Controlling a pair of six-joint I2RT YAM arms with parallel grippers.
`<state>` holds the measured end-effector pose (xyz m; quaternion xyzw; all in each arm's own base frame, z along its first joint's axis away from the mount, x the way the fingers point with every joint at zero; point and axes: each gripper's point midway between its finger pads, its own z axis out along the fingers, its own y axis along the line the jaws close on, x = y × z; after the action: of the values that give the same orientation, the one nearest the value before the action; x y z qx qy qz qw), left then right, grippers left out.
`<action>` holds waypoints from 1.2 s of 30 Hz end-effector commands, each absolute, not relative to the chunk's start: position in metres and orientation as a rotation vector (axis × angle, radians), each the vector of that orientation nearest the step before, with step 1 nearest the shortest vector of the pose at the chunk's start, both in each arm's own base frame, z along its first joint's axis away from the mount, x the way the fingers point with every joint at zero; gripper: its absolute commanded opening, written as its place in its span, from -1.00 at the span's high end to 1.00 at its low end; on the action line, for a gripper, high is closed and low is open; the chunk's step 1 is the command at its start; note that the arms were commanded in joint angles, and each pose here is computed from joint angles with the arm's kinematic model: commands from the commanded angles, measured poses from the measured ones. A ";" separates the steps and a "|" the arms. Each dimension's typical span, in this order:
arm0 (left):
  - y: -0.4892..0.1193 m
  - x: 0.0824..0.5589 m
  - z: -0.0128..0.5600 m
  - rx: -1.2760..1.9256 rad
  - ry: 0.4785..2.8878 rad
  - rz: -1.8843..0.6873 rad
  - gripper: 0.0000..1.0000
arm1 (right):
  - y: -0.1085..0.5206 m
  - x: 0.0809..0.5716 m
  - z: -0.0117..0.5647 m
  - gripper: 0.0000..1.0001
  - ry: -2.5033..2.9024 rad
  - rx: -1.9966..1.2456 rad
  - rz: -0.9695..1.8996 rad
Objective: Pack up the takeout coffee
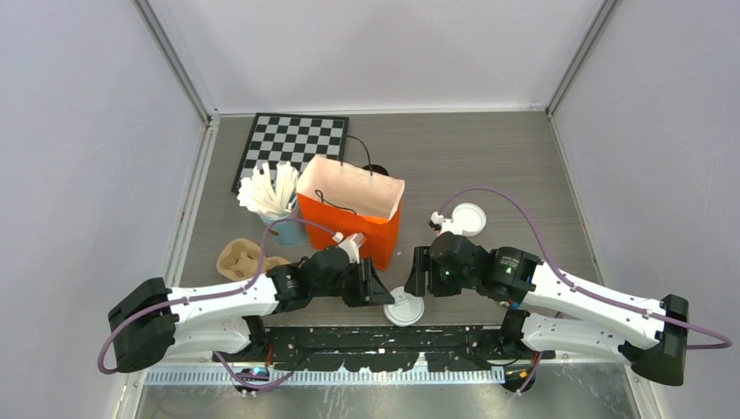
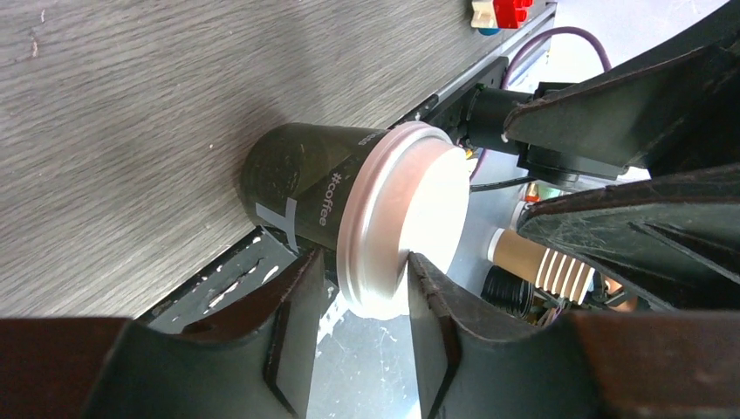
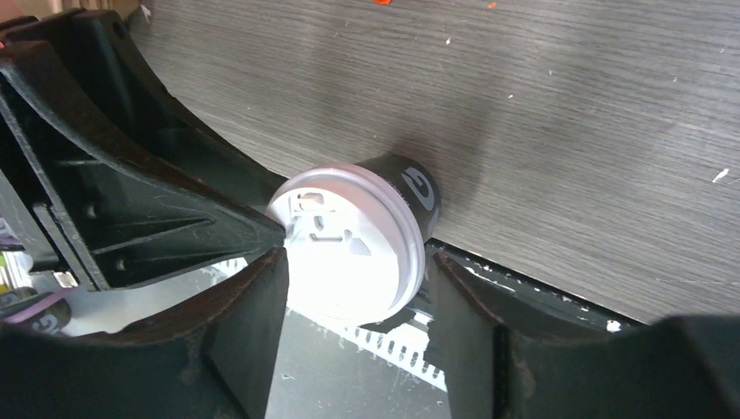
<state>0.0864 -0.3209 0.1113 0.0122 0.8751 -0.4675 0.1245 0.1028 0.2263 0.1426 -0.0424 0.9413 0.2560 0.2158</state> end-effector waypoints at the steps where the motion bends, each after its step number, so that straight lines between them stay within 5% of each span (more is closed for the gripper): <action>1: -0.324 0.087 0.120 0.084 2.521 -1.365 0.12 | 0.227 0.107 0.147 -0.35 2.581 -0.164 0.710; 11: -0.305 0.079 0.120 -0.006 2.527 -1.386 -0.18 | 0.233 0.106 0.129 -0.43 2.615 -0.193 0.762; 36: -0.325 0.062 0.108 -0.066 2.629 -1.500 -0.11 | 0.225 0.089 0.092 -0.24 2.686 -0.064 0.818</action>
<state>0.0633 -0.3149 0.1003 -0.0256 0.8803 -0.4698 0.0608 0.0884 0.2300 0.0983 -0.0331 0.9410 0.2945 0.1631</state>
